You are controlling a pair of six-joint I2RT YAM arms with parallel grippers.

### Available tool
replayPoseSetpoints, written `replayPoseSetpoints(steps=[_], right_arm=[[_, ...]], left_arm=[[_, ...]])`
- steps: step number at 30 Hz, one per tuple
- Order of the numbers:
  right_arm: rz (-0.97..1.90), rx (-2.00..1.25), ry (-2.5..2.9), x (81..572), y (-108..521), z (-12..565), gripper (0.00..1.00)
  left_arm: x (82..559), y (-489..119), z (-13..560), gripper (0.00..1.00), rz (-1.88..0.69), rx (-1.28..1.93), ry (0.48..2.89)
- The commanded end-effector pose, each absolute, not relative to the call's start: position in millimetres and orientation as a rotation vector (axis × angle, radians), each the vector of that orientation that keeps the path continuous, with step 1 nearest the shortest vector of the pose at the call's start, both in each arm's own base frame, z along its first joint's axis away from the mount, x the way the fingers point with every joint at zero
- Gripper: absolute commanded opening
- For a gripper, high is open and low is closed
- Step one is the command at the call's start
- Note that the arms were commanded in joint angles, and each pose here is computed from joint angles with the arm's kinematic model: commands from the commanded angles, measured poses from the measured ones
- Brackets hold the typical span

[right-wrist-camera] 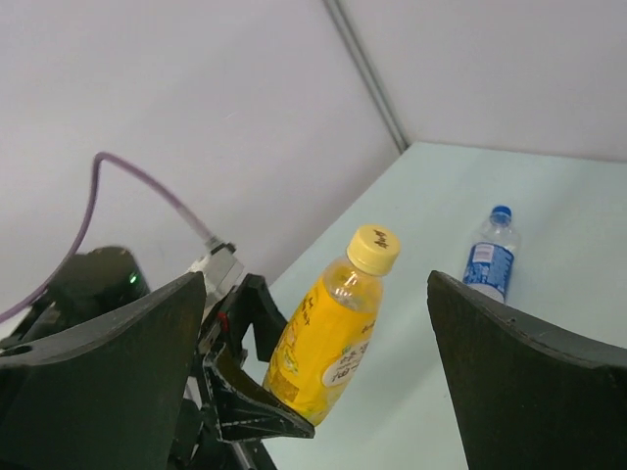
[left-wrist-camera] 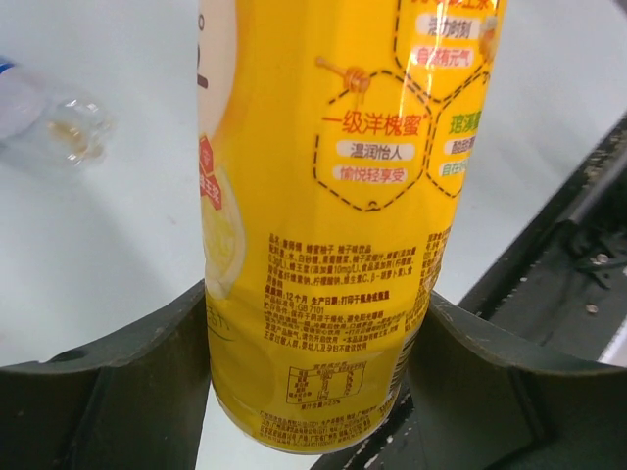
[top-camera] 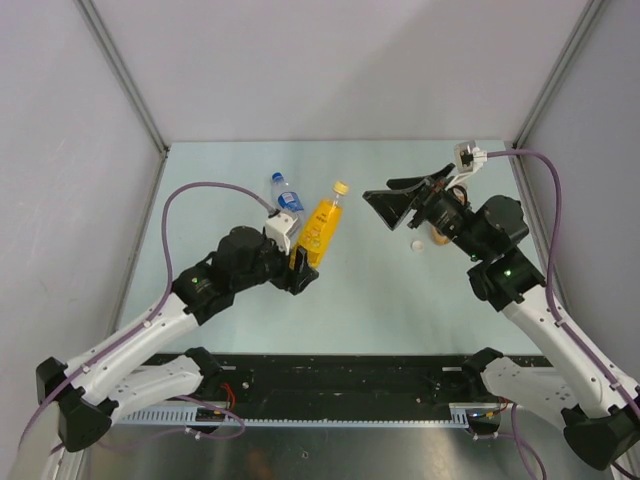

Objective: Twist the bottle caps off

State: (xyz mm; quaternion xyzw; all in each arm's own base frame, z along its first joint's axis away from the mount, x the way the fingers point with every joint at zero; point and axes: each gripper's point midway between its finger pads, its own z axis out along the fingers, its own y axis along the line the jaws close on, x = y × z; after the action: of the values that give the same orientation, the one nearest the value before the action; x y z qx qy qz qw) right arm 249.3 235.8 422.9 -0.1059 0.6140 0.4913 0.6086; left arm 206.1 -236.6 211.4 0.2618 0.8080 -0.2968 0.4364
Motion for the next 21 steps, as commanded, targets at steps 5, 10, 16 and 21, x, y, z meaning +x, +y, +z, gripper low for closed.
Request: replayPoseSetpoints(steps=[5,10,16,21], right_arm=[[1.066,-0.068,1.578,283,234,408,0.99],[1.071,-0.060,1.653,291,247,392,0.99],[1.127,-0.087,1.739,296,267,370,0.91],[1.170,-0.112,1.825,298,282,347,0.84]], left_arm=[[217,-207,189,0.25,-0.340,0.567,2.082],[216,-203,184,0.23,-0.209,0.538,2.090],[212,-201,186,0.23,-0.062,0.493,2.060],[211,-204,189,0.22,0.045,0.504,2.031]])
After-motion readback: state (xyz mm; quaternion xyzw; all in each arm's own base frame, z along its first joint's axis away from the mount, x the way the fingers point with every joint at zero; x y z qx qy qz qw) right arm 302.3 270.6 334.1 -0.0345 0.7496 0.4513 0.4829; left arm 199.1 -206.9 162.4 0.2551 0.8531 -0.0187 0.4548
